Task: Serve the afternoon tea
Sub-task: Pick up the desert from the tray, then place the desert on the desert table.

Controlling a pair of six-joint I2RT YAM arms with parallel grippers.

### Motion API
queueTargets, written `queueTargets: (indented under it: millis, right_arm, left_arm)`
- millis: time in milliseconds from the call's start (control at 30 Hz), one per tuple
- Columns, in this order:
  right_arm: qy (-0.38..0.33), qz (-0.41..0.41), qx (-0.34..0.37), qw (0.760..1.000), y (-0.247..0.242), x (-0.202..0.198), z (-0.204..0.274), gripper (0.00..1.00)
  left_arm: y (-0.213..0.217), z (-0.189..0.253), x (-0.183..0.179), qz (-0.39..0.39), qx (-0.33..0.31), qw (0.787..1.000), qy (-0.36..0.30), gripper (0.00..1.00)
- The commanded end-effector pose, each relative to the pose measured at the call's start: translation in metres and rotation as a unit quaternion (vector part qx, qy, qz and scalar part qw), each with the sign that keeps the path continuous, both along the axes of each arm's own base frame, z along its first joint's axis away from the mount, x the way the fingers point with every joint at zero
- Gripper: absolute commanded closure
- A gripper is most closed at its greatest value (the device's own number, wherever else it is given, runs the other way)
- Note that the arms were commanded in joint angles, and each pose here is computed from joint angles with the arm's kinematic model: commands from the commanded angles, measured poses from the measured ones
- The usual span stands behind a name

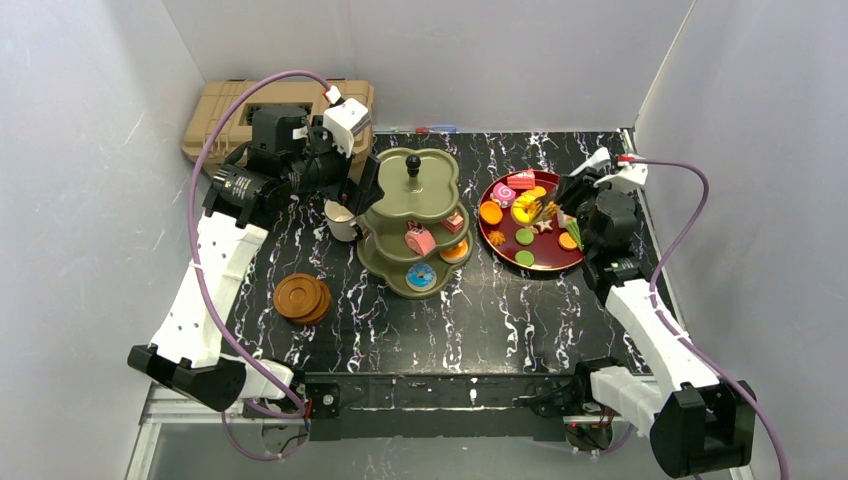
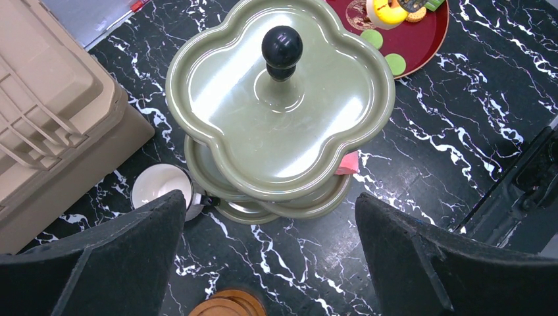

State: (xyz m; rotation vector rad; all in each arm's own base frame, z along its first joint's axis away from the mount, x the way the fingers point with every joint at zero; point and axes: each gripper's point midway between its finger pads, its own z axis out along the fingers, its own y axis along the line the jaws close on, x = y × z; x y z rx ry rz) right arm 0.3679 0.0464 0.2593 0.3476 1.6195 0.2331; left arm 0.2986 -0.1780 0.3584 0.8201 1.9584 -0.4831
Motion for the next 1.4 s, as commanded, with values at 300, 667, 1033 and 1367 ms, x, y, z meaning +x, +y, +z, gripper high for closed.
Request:
queueTargets:
  millis: [300, 667, 1033, 1367]
  right_arm:
    - [-0.104, 0.146, 0.102, 0.978, 0.07, -0.001, 0.12, 0.9]
    - [-0.123, 0.225, 0.132, 0.957, 0.098, -0.019, 0.187, 0.9]
    - [-0.081, 0.321, 0.133, 0.934, 0.159, -0.033, 0.204, 0.89]
    - [-0.067, 0.336, 0.114, 0.933, 0.192, -0.038, 0.194, 0.86]
  left_arm:
    - [0.004, 0.01, -0.008, 0.0, -0.004, 1.0, -0.012, 0.01]
    - [0.003, 0.01, -0.008, 0.0, -0.005, 1.0, -0.011, 0.0]
    - [0.003, 0.013, -0.008, 0.0, -0.007, 1.0, -0.014, 0.01]
    - [0.003, 0.016, -0.008, 0.001, -0.007, 1.0, -0.017, 0.01]
